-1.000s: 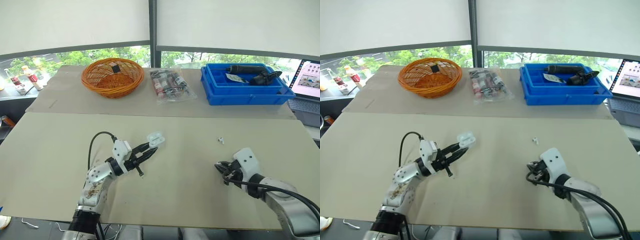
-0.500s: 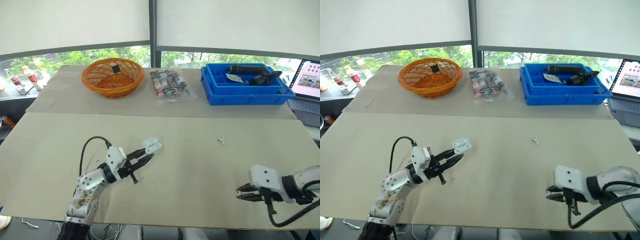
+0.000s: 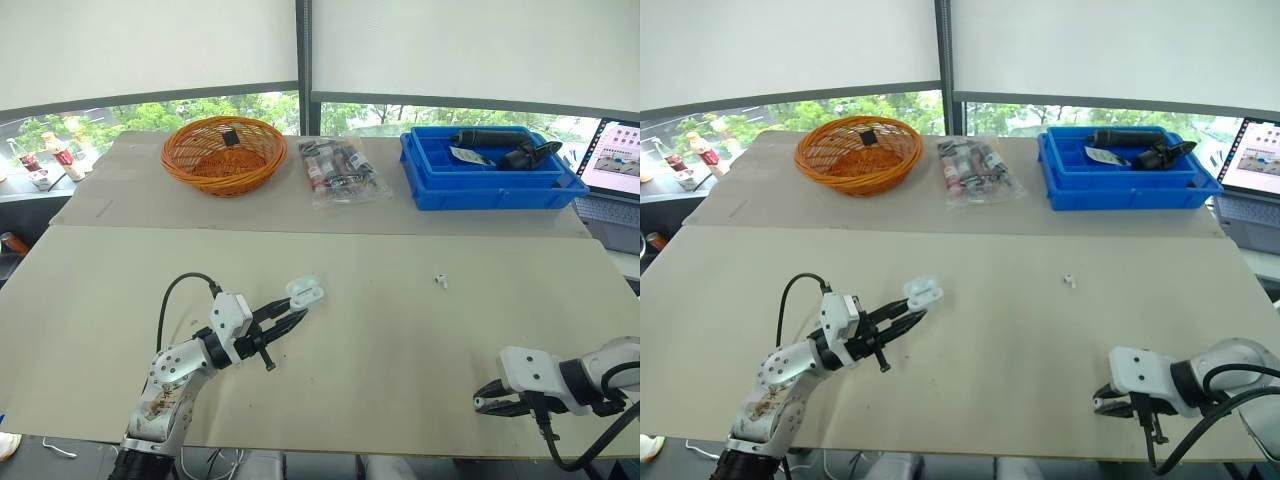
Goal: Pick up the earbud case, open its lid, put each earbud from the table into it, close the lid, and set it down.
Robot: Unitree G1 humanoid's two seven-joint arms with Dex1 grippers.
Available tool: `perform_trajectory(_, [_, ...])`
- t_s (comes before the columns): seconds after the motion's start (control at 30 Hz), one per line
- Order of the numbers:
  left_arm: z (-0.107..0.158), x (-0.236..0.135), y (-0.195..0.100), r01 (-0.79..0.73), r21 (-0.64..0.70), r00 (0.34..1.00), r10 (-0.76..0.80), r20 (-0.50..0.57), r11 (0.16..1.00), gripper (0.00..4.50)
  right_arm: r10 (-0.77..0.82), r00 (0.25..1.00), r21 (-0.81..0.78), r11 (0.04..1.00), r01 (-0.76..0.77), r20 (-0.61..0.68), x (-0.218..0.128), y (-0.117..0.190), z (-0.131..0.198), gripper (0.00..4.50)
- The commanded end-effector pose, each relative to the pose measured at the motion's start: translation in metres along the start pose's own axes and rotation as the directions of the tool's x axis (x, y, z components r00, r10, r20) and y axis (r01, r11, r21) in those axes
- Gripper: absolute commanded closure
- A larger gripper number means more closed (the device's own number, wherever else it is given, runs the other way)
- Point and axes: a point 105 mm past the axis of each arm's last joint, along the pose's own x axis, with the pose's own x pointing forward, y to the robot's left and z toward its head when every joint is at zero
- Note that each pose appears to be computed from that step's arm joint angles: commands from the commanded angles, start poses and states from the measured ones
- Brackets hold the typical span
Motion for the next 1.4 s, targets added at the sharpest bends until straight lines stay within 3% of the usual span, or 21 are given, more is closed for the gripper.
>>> perform_trajectory(0.03, [0.015,0.003,-0.001,0.014,0.039,0.999,-0.015,0.041,0.999,4.0,0.001,1.0,0.033,0.999,0.0,-0.011,0.002,-0.001,-0.004,3.67])
perform_trajectory(0.07, [0.015,0.003,-0.001,0.014,0.038,0.999,-0.015,0.041,0.999,4.0,-0.007,1.0,0.034,0.999,0.007,-0.011,0.002,-0.003,-0.005,3.08])
perform_trajectory(0.27, [0.014,0.003,-0.003,0.016,0.032,0.999,-0.017,0.037,0.999,4.0,-0.026,0.999,0.037,0.999,0.025,0.027,-0.002,-0.007,0.003,1.07])
perform_trajectory(0.47, [0.012,0.001,-0.004,0.014,0.025,1.0,-0.014,0.026,1.0,4.0,-0.081,0.996,0.028,0.996,0.08,0.041,-0.022,-0.011,0.034,1.07])
perform_trajectory(0.67, [0.008,0.001,-0.01,0.014,0.011,1.0,-0.014,0.015,1.0,4.0,-0.143,0.965,0.025,0.988,0.152,-0.218,-0.026,-0.002,0.047,1.07])
perform_trajectory(0.87, [0.008,0.003,-0.013,0.02,0.007,1.0,-0.02,0.012,1.0,4.0,-0.118,0.942,0.036,0.99,0.136,-0.316,-0.012,0.004,0.037,1.07])
perform_trajectory(1.33, [0.006,0.002,-0.015,0.01,0.003,1.0,-0.01,0.009,1.0,4.0,-0.09,0.941,0.11,0.985,0.132,-0.326,-0.001,-0.001,0.02,1.07])
perform_trajectory(1.4, [0.006,0.003,-0.015,0.011,0.002,1.0,-0.011,0.01,1.0,4.0,-0.084,0.943,0.12,0.984,0.129,-0.323,-0.001,0.0,0.019,1.61])
